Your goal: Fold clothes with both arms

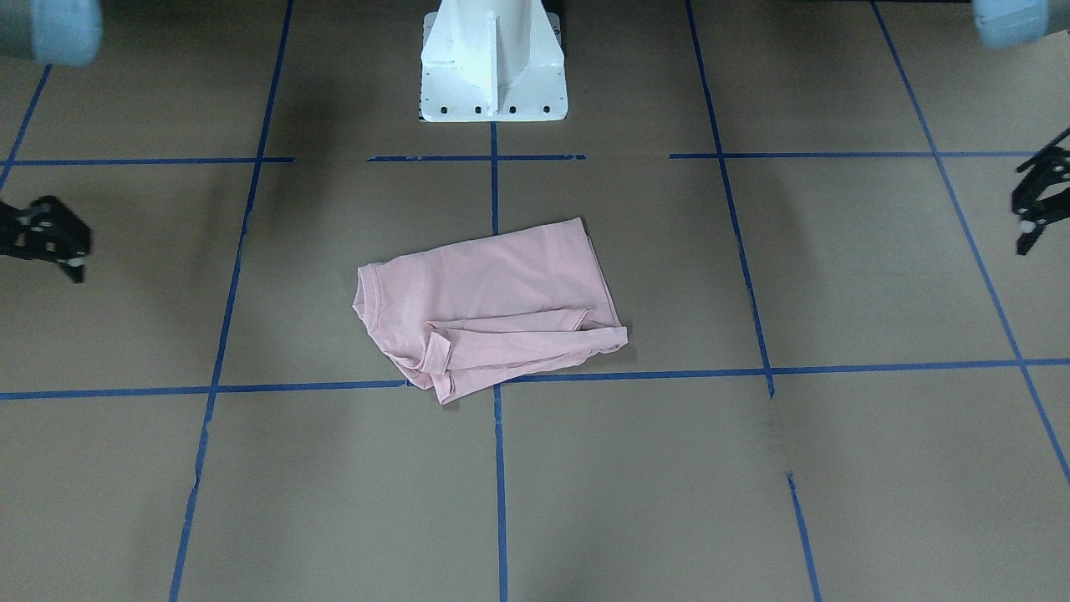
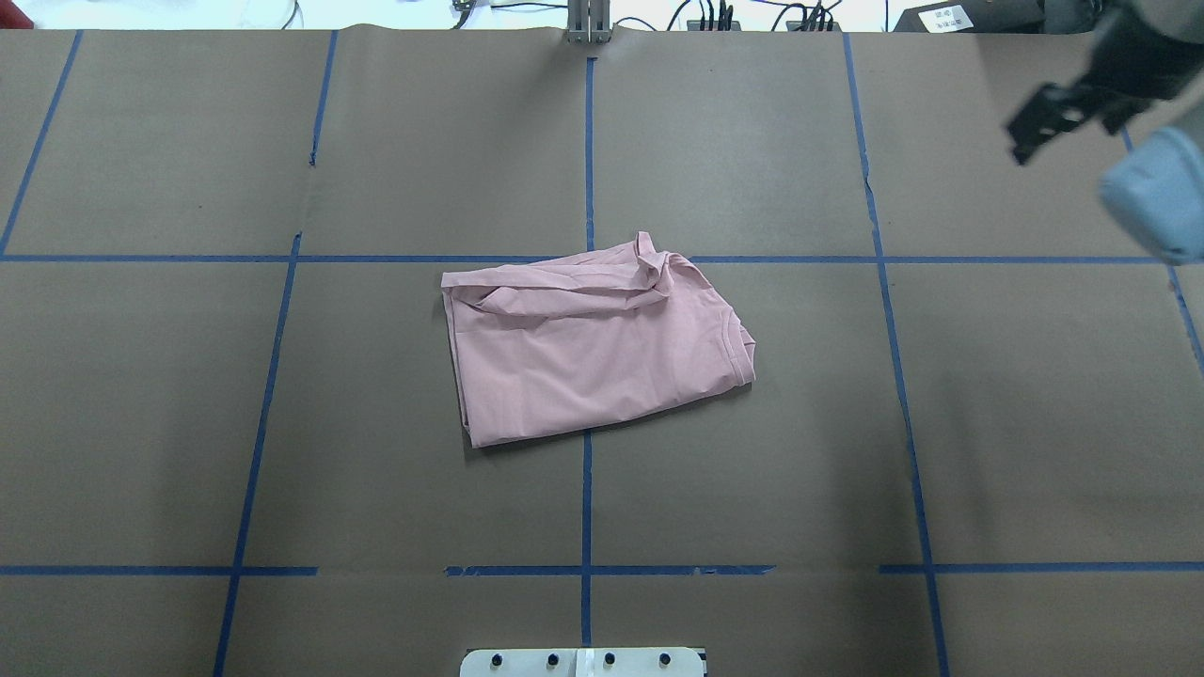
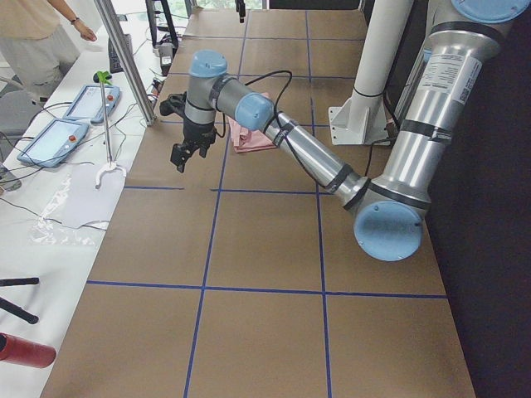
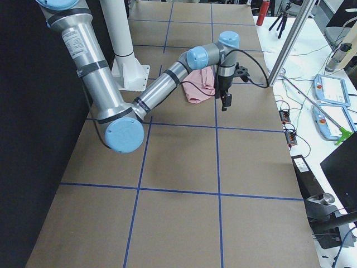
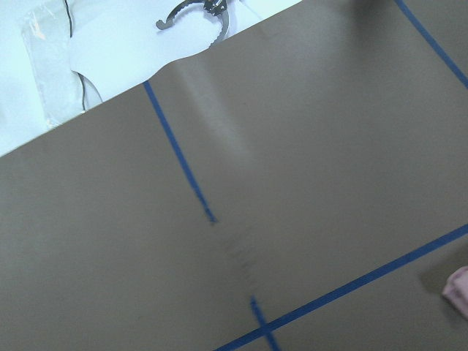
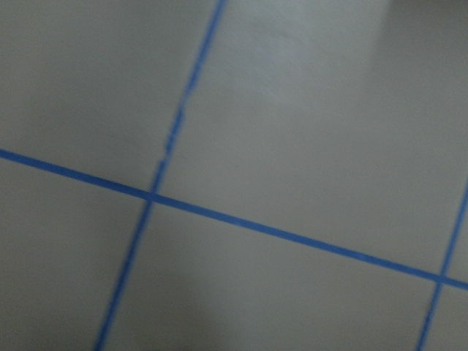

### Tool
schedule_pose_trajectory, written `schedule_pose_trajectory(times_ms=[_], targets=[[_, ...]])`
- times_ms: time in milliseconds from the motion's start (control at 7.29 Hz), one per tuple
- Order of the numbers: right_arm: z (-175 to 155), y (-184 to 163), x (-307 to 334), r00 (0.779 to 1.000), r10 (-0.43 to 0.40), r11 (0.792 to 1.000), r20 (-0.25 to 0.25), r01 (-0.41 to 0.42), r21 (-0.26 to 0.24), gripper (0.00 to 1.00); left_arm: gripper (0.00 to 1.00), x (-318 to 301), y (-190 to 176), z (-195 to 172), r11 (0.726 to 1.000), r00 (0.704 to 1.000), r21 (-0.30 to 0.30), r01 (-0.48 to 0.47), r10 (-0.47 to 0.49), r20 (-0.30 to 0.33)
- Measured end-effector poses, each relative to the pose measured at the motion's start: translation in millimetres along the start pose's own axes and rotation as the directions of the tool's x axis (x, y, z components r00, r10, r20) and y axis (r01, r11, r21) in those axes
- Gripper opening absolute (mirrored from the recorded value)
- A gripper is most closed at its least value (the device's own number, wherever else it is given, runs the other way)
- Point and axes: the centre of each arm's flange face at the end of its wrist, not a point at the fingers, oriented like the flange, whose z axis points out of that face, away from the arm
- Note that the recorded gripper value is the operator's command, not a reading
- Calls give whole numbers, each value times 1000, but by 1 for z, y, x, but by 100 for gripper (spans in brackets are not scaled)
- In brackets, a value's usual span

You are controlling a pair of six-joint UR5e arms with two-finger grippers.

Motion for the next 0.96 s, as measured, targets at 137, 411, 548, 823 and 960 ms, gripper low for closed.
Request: schedule_pose_trajectory(times_ms=[137,411,548,823,960], targets=[[23,48,71,1000,16,999,-10,-17,-51,100,100,-36,42,10,995,996,-35,91,-91,1],[48,127,176,998,69,993,9,-68,-92,100,100,-111,105,35,966,970,-91,243,-243,15],[58,160,216,995,87,992,47,-82,-100,100,100,-139,130,62,945,954,-144,294,-299,-18],[77,221,270,986,138,987,90,-130,-93,100,100,-163,172,106,905,918,-229,359,-387,-91],[84,238,279,984,152,986,98,-143,-90,100,100,-161,186,109,901,913,-238,363,-395,-102]])
